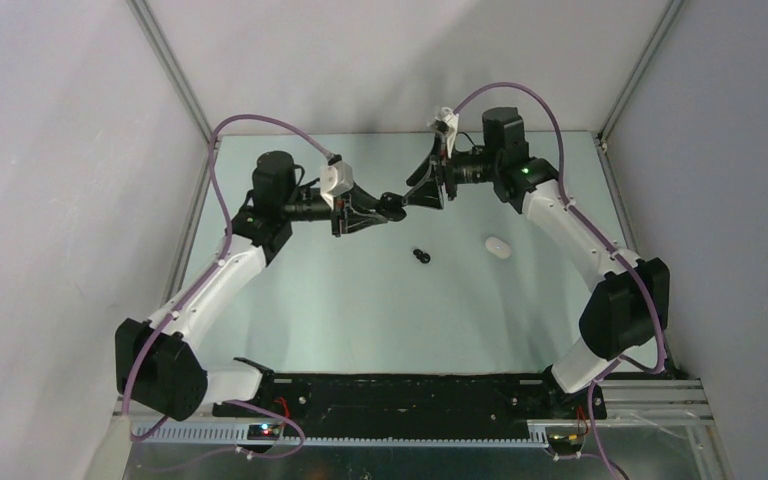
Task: Insert the wireless bluetooth earbuds into the charging case
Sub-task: Open the charging case.
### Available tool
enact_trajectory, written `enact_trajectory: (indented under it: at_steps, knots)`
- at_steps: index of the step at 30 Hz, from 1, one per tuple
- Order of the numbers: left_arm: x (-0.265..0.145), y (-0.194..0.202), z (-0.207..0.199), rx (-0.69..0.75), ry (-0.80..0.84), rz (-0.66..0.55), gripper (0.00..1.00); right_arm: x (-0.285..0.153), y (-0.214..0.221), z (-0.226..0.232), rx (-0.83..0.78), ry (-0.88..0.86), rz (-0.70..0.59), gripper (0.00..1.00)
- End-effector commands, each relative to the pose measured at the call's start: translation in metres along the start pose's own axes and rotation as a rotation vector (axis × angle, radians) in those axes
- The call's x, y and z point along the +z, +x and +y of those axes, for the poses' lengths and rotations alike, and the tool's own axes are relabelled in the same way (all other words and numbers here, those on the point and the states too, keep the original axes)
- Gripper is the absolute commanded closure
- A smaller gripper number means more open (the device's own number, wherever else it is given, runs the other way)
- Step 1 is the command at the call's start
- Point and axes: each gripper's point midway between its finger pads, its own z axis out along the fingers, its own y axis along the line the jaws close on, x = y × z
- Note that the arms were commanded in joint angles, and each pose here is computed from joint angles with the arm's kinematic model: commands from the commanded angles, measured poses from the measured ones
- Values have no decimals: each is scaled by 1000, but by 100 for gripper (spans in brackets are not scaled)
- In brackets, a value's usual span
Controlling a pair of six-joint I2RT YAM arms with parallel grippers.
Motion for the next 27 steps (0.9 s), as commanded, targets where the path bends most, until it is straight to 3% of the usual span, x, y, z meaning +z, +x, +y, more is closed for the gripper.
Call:
enact_trajectory:
  at_steps: [1, 9, 16, 24, 27]
  knots:
    - [0, -6, -9, 19, 38, -19, 100, -2, -19, 2, -27, 9, -59, 39]
    - [-1, -5, -4, -20, 0, -12, 100, -2, -15, 7, -30, -8, -52, 40]
    - [-2, -9, 2, -46, -37, -31, 100, 0, -7, 15, -52, -40, -34, 48]
    - [-1, -10, 5, -61, -49, -41, 100, 5, -1, 21, -56, -68, -18, 47]
    - [-2, -10, 5, -64, -53, -42, 100, 5, 1, 20, -48, -67, -14, 54]
